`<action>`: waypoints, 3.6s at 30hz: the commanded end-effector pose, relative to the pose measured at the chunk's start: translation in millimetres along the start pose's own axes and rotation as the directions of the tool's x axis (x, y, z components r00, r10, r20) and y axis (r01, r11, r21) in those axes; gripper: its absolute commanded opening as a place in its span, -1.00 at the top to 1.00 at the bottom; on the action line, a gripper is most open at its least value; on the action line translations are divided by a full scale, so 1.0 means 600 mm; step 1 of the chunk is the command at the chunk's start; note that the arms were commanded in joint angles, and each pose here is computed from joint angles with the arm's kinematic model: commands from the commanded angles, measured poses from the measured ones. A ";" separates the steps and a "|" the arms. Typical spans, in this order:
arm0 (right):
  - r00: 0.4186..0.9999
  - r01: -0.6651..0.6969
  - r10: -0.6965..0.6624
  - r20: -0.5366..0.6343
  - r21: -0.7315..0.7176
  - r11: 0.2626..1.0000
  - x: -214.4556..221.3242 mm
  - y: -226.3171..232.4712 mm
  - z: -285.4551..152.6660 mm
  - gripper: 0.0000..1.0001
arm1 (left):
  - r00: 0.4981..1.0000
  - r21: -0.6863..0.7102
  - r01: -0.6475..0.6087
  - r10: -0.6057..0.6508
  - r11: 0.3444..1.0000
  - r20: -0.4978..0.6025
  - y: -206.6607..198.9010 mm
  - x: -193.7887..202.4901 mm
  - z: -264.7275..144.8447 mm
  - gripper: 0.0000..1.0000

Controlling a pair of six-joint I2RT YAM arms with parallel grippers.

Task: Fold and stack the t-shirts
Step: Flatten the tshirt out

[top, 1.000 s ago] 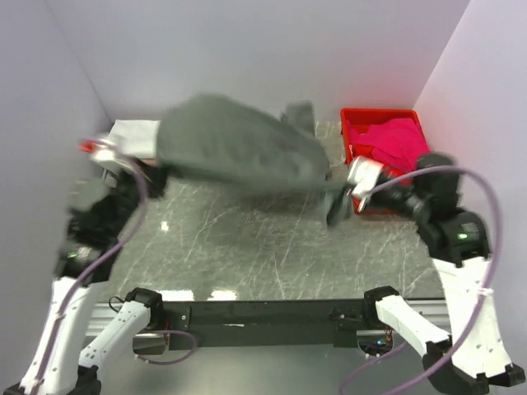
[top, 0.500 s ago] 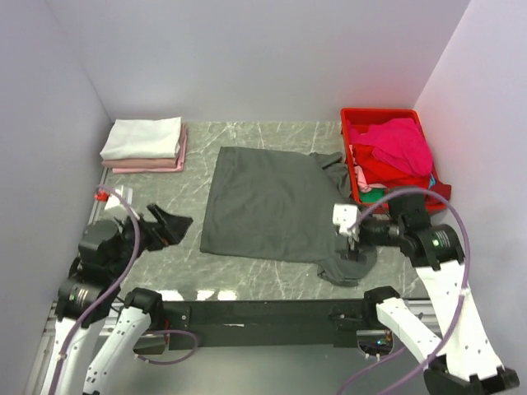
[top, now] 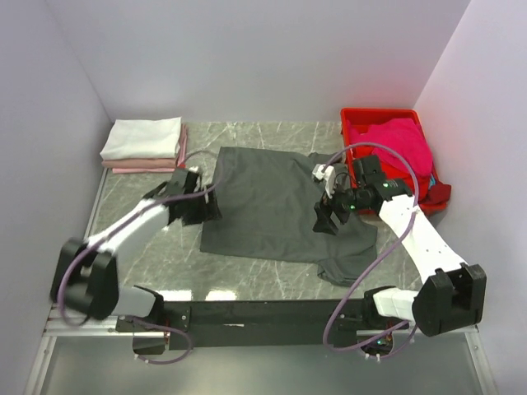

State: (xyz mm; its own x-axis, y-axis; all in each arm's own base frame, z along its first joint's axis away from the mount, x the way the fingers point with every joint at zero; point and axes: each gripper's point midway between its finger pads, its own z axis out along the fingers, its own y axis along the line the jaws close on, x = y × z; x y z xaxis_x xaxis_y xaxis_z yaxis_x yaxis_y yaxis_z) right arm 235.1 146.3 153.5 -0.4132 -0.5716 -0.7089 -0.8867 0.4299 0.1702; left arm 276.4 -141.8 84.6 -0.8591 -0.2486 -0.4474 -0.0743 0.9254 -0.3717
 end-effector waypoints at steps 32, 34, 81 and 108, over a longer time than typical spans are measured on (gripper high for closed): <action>0.985 -0.027 -0.001 0.171 0.162 0.986 -0.048 -0.037 -0.048 -0.74 | 0.947 -0.321 0.106 -0.193 0.941 -0.255 0.135 0.023 -0.005 0.99; 0.988 -0.043 0.013 0.151 0.198 0.979 -0.045 -0.056 -0.048 -0.74 | 0.937 -0.322 0.128 -0.221 0.938 -0.269 0.134 0.037 -0.019 0.99; 0.826 -0.563 0.495 0.272 0.334 0.756 -0.183 -0.552 0.114 -0.23 | 0.877 -0.212 0.007 0.096 0.977 0.471 0.125 -0.202 -0.155 -0.79; 0.743 -0.669 0.598 0.301 0.346 0.658 -0.147 -0.592 0.155 0.39 | 0.898 -0.209 -0.001 0.093 0.978 0.430 0.128 -0.192 -0.131 -0.73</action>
State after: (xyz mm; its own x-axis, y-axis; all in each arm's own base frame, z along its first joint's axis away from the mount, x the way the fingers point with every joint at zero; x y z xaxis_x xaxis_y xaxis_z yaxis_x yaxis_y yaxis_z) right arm 591.6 114.0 76.6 -0.8071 0.0189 -0.5900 -0.2467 0.8972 0.3662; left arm 320.1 -19.9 153.6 -0.6073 -0.2637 -0.7494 -0.1912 0.9641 -0.1843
